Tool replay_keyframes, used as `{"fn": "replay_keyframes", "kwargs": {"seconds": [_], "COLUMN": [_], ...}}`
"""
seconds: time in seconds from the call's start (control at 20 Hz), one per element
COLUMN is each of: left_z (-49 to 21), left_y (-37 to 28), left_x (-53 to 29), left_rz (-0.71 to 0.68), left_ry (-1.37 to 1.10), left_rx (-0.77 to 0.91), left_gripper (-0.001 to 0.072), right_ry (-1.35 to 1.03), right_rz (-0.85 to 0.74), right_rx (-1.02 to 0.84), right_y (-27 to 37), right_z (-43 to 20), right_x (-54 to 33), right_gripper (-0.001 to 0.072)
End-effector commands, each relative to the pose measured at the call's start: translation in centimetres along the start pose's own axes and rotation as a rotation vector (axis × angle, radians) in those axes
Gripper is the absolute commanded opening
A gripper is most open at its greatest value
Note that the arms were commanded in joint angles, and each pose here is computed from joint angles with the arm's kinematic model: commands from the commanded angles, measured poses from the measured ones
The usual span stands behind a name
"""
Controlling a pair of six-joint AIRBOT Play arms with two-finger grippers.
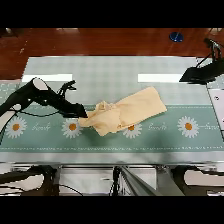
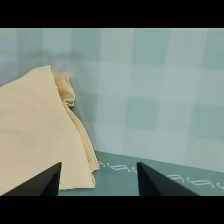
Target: Fold the shirts.
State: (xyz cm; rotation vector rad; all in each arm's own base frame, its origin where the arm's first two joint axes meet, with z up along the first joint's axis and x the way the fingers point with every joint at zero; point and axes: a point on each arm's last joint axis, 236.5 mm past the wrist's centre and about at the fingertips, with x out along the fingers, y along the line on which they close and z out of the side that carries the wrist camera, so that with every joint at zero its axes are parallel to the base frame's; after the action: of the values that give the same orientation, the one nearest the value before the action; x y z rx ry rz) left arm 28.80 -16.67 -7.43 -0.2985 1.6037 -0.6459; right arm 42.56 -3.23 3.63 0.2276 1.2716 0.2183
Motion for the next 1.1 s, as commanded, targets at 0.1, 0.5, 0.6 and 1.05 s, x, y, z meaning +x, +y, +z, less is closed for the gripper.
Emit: {"fn": "replay_keyframes", "kwargs": {"seconds": [0.1, 0.5, 0.6, 1.05], "left_z": [1.1, 1.2, 1.8, 1.9], "left_y": [-2.0, -2.4, -2.7, -3.0], "left_x": [3.9, -0.2, -2.4, -3.1], "left_rz": [-0.032, -0.051, -0.044, -0.043], "left_ry": [0.001, -0.061, -0.128, -0.147], "left_rx": [-0.004, 0.028, 0.04, 0.048], "left_gripper": [0.0204, 0.0023, 0.0023, 0.0024], "right_ry": [0.021, 0.079, 0.121, 0.187], "right_rz": [0.005, 0.038, 0.125, 0.206], "right_rx": [0.005, 0.029, 0.071, 0.179], "right_y": [-0.1, -0.8, -0.2, 2.1], "right_z": [-0.6, -3.0, -5.3, -11.0], "right_x": [0.5, 2.4, 4.1, 10.8], "right_gripper": [0.0546, 0.0541, 0.0542, 0.0538]}}
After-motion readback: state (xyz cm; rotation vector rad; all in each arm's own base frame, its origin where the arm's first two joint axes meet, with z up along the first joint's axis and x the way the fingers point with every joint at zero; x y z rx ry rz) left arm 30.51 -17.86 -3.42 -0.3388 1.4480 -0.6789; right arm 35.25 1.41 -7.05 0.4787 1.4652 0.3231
